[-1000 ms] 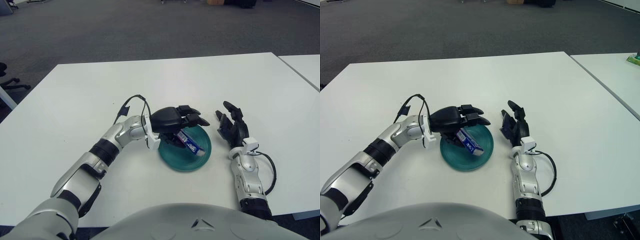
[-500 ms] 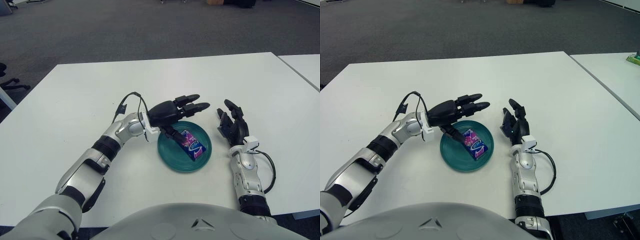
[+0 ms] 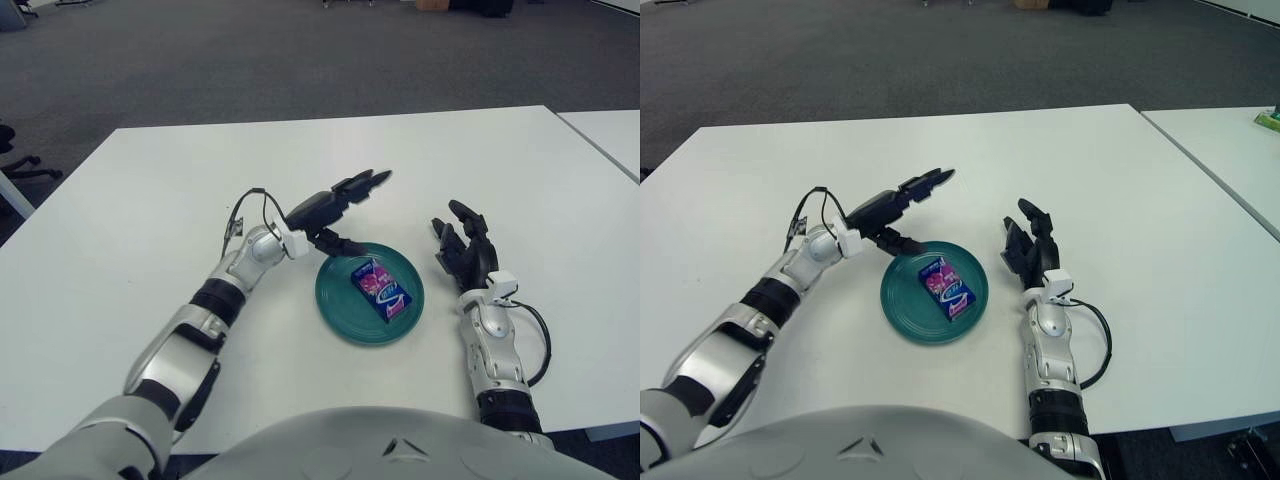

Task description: Put the gum into the plate.

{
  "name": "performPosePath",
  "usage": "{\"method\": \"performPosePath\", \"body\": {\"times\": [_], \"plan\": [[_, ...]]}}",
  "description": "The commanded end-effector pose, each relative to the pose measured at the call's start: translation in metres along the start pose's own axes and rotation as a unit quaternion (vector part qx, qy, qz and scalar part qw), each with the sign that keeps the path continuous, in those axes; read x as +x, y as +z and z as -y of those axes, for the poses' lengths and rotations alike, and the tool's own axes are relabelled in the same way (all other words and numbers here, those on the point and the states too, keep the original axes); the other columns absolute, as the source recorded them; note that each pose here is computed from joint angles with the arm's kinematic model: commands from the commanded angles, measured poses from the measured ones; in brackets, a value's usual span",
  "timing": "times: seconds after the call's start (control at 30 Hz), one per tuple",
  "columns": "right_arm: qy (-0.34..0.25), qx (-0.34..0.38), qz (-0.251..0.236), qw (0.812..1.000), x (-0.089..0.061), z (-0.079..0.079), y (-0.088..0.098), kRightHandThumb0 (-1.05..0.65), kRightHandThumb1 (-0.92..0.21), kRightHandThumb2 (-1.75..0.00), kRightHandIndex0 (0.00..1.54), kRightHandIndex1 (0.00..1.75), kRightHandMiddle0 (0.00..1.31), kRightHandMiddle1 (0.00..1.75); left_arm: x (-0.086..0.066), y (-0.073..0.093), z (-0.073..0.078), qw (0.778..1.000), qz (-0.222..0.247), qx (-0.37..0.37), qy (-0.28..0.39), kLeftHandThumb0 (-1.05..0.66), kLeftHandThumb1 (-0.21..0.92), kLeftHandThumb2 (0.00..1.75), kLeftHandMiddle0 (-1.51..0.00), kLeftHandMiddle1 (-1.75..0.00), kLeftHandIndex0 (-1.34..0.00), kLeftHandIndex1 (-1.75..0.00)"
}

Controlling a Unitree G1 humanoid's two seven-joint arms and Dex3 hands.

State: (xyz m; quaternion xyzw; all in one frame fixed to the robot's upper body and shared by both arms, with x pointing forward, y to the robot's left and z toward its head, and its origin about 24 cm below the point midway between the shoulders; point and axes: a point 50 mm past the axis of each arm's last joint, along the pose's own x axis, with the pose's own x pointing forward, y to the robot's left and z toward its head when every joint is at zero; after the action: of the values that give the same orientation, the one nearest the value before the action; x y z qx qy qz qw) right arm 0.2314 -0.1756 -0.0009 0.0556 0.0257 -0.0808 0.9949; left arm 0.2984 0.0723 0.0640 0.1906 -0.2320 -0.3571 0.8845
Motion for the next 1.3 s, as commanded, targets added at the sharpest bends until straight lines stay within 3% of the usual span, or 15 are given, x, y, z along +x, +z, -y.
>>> {"method": "performPosePath", "body": {"times": [0.0,0.1,0.23,0.3,0.33,0.37,0.43,0.53,0.77,0.87,1.03,1.1,1.27], "plan": [[-0.011,0.001,-0.070,0.997,-0.014,0.002,-0.024,-0.62,-0.92,-0.80,0.55,0.11,0.02,0.78,-0.012,0.003,0.002,0.980,0.014,-0.166,0.113,-1.05,0.92,0.60,0.00,0.00,0.00,0.00],[-0.012,0.000,-0.070,0.997,-0.016,0.001,-0.023,-0.62,-0.92,-0.81,0.57,0.12,0.02,0.79,-0.022,0.007,0.002,0.963,0.022,-0.224,0.151,-1.05,0.92,0.72,0.00,0.00,0.00,0.00],[-0.013,-0.002,-0.072,0.997,-0.016,0.002,-0.023,-0.62,-0.92,-0.82,0.57,0.12,0.01,0.78,-0.049,0.002,-0.010,0.926,-0.012,-0.285,0.248,-1.05,0.92,0.80,-0.04,-0.02,-0.05,-0.03],[-0.012,-0.004,-0.075,0.997,-0.017,0.002,-0.024,-0.63,-0.92,-0.83,0.56,0.12,0.01,0.78,-0.064,0.000,-0.014,0.898,-0.030,-0.320,0.302,-1.05,0.92,0.83,-0.08,-0.03,-0.07,-0.05],[-0.012,-0.005,-0.077,0.997,-0.017,0.002,-0.024,-0.64,-0.92,-0.83,0.55,0.12,0.00,0.77,-0.068,-0.002,-0.017,0.867,-0.047,-0.349,0.352,-1.01,0.92,0.96,-0.05,-0.02,-0.05,-0.03],[-0.011,-0.006,-0.079,0.997,-0.017,0.003,-0.025,-0.64,-0.92,-0.83,0.54,0.12,0.00,0.77,-0.072,-0.003,-0.019,0.835,-0.066,-0.373,0.399,-1.01,0.92,0.95,-0.08,-0.03,-0.07,-0.04],[-0.009,-0.007,-0.081,0.997,-0.018,0.003,-0.025,-0.65,-0.92,-0.84,0.53,0.11,0.00,0.76,-0.074,-0.004,-0.019,0.793,-0.092,-0.396,0.453,-1.00,0.92,0.93,-0.16,-0.03,-0.03,-0.24],[-0.005,-0.008,-0.082,0.997,-0.019,0.004,-0.025,-0.66,-0.92,-0.84,0.53,0.11,0.00,0.77,-0.078,-0.005,-0.016,0.771,-0.114,-0.393,0.488,-0.98,0.92,0.93,-0.23,-0.02,-0.01,-0.45],[0.001,-0.013,-0.083,0.996,-0.019,0.004,-0.026,-0.67,-0.92,-0.84,0.52,0.12,0.00,0.78,-0.091,-0.003,-0.006,0.769,-0.149,-0.378,0.494,-0.93,0.92,0.90,-0.36,-0.03,-0.02,-0.77],[0.002,-0.013,-0.084,0.996,-0.020,0.004,-0.026,-0.68,-0.92,-0.84,0.50,0.11,0.00,0.77,-0.096,0.000,-0.002,0.772,-0.165,-0.365,0.493,-0.90,0.92,0.88,-0.51,-0.10,-0.12,-0.89],[0.002,-0.010,-0.084,0.996,-0.021,0.005,-0.026,-0.68,-0.92,-0.84,0.49,0.11,0.00,0.75,-0.101,0.003,0.001,0.788,-0.181,-0.330,0.488,-0.88,0.92,0.87,-0.60,-0.14,-0.27,-0.99],[0.002,-0.007,-0.085,0.996,-0.022,0.005,-0.026,-0.68,-0.92,-0.84,0.48,0.11,0.00,0.75,-0.108,0.006,0.005,0.811,-0.190,-0.283,0.475,-0.88,0.92,0.88,-0.60,-0.18,-0.34,-1.03],[0.001,-0.006,-0.088,0.996,-0.023,0.007,-0.027,-0.67,-0.92,-0.83,0.47,0.10,0.00,0.75,-0.123,0.006,0.017,0.841,-0.207,-0.208,0.454,-0.89,0.92,0.90,-0.42,-0.57,-0.44,-1.11]]}}
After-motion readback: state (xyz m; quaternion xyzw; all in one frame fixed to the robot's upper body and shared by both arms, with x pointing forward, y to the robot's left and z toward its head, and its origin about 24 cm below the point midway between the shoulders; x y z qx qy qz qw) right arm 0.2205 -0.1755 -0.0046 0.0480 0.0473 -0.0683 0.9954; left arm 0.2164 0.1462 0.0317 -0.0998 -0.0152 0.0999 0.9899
